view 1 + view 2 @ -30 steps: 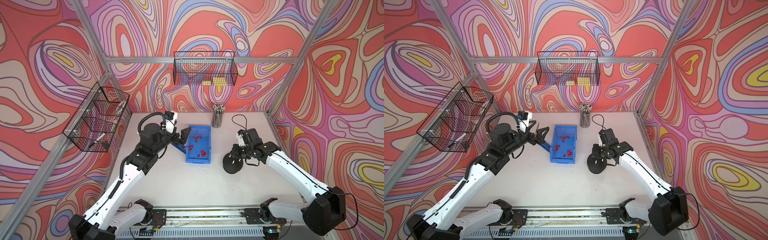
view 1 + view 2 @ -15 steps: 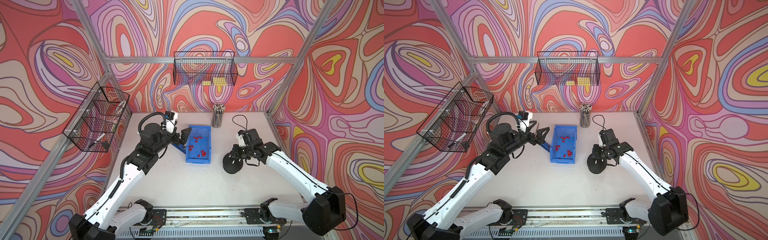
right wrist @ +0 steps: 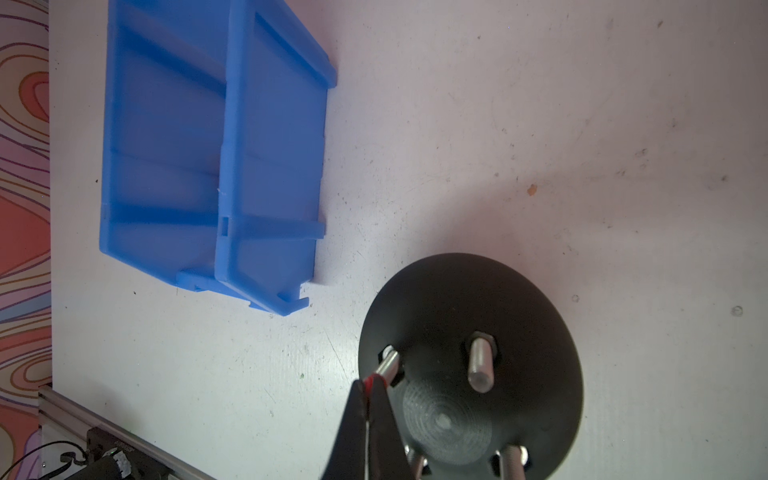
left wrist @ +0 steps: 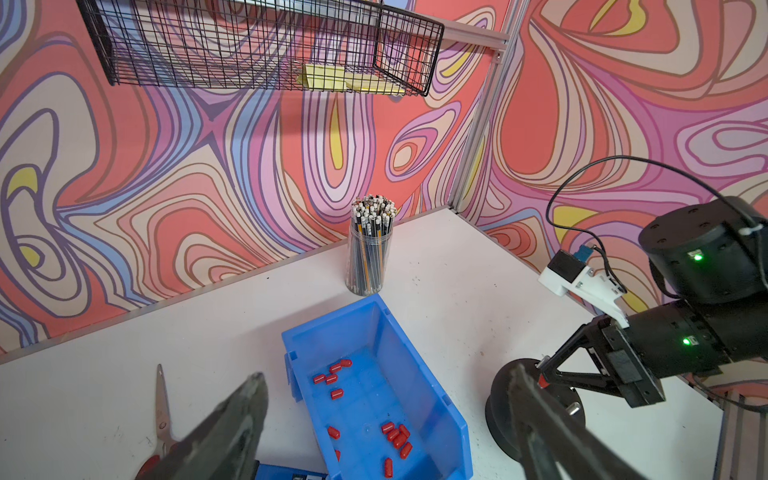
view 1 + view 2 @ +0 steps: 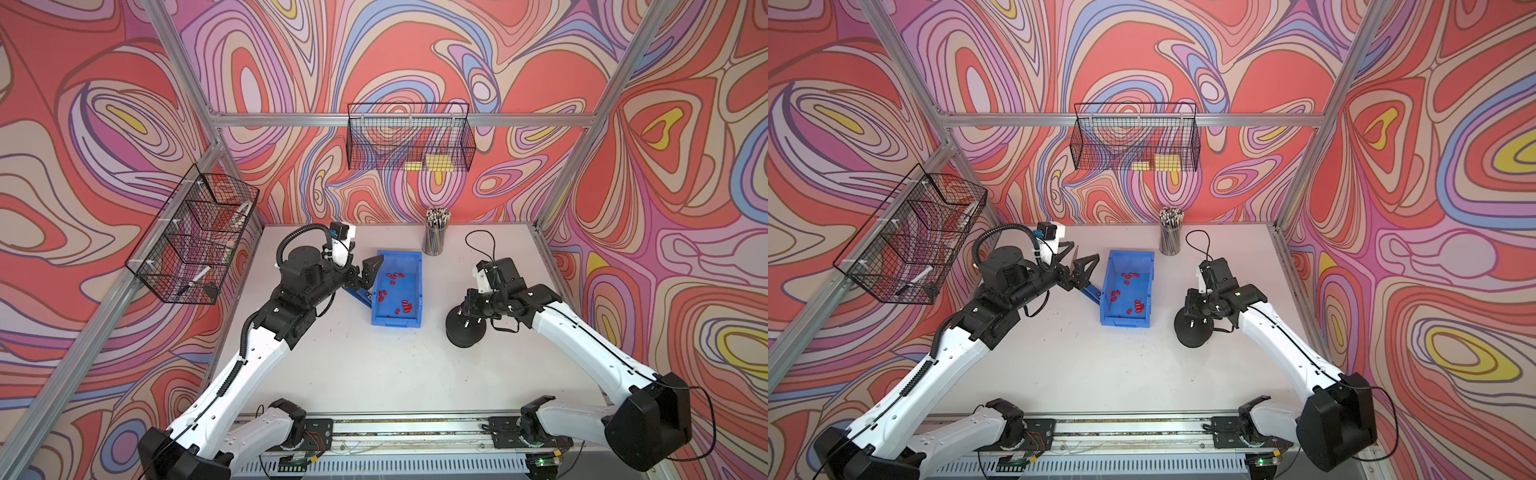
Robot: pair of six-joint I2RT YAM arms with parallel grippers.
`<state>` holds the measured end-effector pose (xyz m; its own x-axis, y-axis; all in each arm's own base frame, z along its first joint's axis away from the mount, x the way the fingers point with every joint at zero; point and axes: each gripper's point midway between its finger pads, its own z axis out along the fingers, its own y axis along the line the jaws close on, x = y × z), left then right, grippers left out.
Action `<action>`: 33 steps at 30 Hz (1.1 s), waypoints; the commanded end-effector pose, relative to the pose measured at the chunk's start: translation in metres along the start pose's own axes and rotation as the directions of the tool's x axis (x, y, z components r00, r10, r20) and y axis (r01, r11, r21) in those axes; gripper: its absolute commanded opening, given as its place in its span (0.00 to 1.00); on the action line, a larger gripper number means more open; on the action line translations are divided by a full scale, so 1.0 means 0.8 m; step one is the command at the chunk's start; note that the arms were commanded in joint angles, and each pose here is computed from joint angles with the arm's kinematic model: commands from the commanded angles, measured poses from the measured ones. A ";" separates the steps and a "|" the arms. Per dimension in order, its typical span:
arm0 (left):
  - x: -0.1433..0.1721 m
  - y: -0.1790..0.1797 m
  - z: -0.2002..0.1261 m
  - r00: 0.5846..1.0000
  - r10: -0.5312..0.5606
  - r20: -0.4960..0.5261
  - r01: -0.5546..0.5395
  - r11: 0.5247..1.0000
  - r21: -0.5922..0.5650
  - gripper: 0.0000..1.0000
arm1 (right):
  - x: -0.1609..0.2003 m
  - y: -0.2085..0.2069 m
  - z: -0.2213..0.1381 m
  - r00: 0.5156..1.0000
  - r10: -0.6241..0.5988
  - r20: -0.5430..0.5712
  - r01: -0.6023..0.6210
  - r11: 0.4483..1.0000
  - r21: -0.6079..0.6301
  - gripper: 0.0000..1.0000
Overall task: Cover the protruding screws with screw protection sleeves
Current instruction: Attach the screw protection sleeve to the screw.
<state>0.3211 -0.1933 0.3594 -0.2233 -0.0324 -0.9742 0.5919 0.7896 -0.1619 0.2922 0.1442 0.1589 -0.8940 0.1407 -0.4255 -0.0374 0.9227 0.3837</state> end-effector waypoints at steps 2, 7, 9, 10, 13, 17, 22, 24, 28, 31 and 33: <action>-0.007 -0.004 0.001 1.000 -0.002 0.013 0.002 1.000 0.017 0.91 | 0.010 -0.018 0.000 1.000 0.008 -0.028 -0.006 0.998 0.063 0.00; -0.008 -0.004 0.000 1.000 0.000 0.014 0.000 1.000 0.015 0.91 | 0.002 -0.009 -0.009 1.000 -0.002 -0.009 0.002 0.999 0.040 0.10; -0.008 -0.005 -0.001 1.000 0.000 0.015 -0.001 1.000 0.016 0.91 | 0.001 -0.006 -0.011 1.000 -0.002 -0.006 0.002 1.000 0.029 0.14; -0.008 -0.004 -0.001 1.000 0.000 0.015 0.000 1.000 0.015 0.91 | 0.000 -0.005 -0.012 1.000 -0.003 -0.003 0.003 1.000 0.025 0.16; -0.008 -0.005 -0.001 1.000 0.000 0.016 0.000 1.000 0.016 0.91 | -0.004 -0.002 -0.017 1.000 -0.006 0.007 0.006 1.000 0.019 0.21; -0.008 -0.005 0.000 1.000 -0.001 0.015 0.001 1.000 0.016 0.91 | -0.009 0.001 -0.026 1.000 -0.008 0.026 0.008 1.000 0.018 0.24; -0.009 -0.005 -0.001 1.000 -0.001 0.017 0.001 1.000 0.017 0.91 | -0.014 0.003 -0.031 0.999 -0.013 0.046 0.012 1.000 0.017 0.22; -0.008 -0.004 -0.001 1.000 -0.002 0.015 0.001 1.000 0.015 0.91 | -0.017 0.005 -0.031 0.999 -0.014 0.052 0.014 1.000 0.008 0.21; -0.009 -0.004 -0.001 1.000 -0.003 0.016 0.003 1.000 0.015 0.91 | -0.017 0.006 -0.026 0.999 -0.016 0.047 0.016 1.000 0.005 0.15; -0.007 -0.004 0.000 1.000 -0.004 0.014 0.004 1.000 0.016 0.91 | -0.014 0.005 -0.021 0.999 -0.014 0.036 0.014 1.000 0.003 0.13; -0.007 -0.004 0.001 1.000 -0.005 0.013 0.005 1.000 0.017 0.91 | -0.011 0.004 -0.017 1.000 -0.011 0.029 0.011 1.000 0.001 0.13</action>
<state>0.3211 -0.1933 0.3594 -0.2260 -0.0360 -0.9735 0.5909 0.7894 -0.1663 0.2891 0.1401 0.1741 -0.8864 0.1344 -0.4429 -0.0444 0.9278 0.3704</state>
